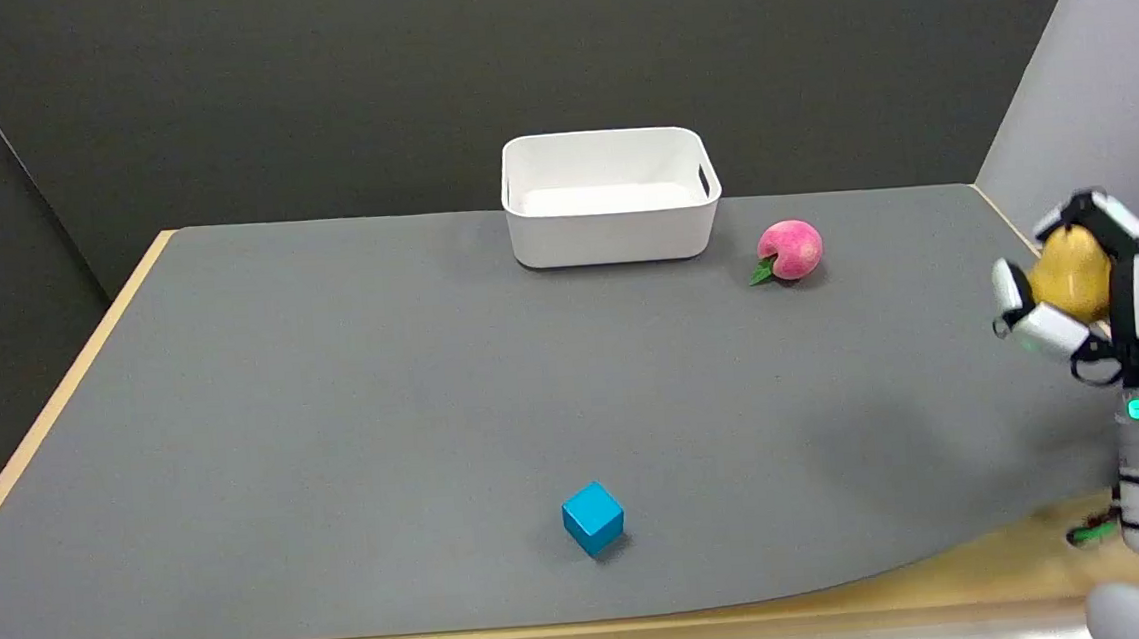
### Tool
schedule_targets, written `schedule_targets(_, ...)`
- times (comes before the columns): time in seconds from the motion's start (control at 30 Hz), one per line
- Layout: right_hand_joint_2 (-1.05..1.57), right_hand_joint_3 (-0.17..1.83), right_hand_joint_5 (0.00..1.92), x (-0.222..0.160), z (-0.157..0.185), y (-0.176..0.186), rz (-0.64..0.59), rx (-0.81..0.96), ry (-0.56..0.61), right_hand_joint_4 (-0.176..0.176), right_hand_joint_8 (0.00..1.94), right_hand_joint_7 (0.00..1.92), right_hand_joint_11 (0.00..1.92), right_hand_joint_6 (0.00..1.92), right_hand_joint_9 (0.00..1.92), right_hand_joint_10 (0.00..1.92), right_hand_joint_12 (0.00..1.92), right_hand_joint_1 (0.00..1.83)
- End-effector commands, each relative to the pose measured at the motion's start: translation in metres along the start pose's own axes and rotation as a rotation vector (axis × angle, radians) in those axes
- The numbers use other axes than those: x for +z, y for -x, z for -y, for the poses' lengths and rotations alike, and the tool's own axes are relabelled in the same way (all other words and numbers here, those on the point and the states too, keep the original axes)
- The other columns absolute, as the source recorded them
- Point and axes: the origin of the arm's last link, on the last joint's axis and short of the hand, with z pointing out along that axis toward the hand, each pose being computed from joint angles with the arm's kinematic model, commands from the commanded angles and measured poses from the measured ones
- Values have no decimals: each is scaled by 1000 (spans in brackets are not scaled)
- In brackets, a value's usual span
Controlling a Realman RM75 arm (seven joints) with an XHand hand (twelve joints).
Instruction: Place the pear in the white box.
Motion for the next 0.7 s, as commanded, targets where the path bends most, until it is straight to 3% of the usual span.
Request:
schedule_targets(0.03,753,738,740,133,93,12,-111,100,-385,19,1941,886,826,1921,1123,1921,1921,1134)
schedule_targets(0.23,759,738,707,176,123,76,37,142,-345,13,1941,871,814,1921,1113,1921,1921,1136)
schedule_targets(0.33,888,1059,668,191,138,112,103,176,-297,-19,1941,856,788,1921,1105,1921,1921,882)
schedule_targets(0.57,897,1044,661,203,175,188,299,174,-216,-20,1941,845,775,1921,1095,1921,1921,880)
schedule_targets(0.7,909,1026,652,209,192,211,372,172,-183,-21,1941,802,738,1921,1079,1921,1921,877)
